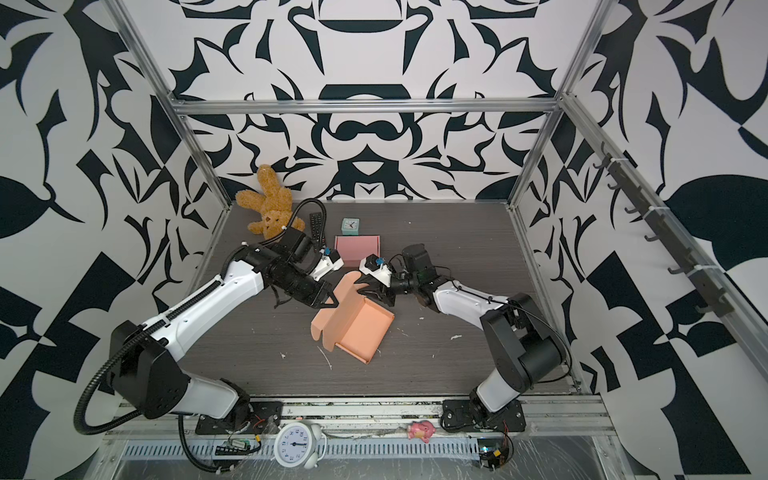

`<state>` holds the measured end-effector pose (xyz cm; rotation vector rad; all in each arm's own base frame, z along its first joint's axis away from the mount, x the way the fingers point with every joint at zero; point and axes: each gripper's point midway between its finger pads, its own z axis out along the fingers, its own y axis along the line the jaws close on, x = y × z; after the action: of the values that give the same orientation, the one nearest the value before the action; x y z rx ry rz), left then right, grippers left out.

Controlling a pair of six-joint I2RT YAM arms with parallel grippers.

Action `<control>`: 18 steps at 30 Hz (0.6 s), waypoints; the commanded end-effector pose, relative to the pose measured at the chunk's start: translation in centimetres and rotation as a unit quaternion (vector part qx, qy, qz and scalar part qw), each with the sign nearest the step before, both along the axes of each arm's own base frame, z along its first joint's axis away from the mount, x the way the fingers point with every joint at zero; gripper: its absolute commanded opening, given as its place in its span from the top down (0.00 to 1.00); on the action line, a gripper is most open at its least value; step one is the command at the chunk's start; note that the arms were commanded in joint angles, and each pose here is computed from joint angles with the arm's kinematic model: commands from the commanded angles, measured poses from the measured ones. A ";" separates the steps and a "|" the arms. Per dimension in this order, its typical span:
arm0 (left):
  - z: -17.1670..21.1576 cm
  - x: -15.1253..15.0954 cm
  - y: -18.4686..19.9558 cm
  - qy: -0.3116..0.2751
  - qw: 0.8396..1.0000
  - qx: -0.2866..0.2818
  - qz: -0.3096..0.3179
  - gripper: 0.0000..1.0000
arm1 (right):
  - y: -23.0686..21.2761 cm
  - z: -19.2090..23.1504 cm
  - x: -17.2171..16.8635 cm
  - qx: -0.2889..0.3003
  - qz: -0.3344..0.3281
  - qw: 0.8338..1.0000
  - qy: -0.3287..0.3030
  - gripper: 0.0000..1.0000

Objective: Fold the paper box

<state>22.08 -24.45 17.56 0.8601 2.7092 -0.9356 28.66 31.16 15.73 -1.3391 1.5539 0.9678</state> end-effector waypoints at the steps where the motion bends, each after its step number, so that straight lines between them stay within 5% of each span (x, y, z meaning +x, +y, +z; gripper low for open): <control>1: 0.4 -0.2 0.2 -0.002 1.000 0.009 -0.007 0.93 | 0.0 1.7 0.2 0.009 -0.001 1.000 -0.026 0.80; 11: 0.3 0.0 0.4 -0.013 1.000 0.009 -0.002 0.89 | -0.2 1.6 0.3 0.002 -0.009 1.000 -0.026 0.96; 18: 0.1 0.1 0.8 -0.033 0.999 0.007 0.017 0.59 | -0.7 1.7 0.5 0.000 -0.036 0.999 -0.027 0.98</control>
<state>22.79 -24.10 17.35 0.8305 2.6874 -0.8791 29.01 30.65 15.42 -1.3274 1.5896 0.9115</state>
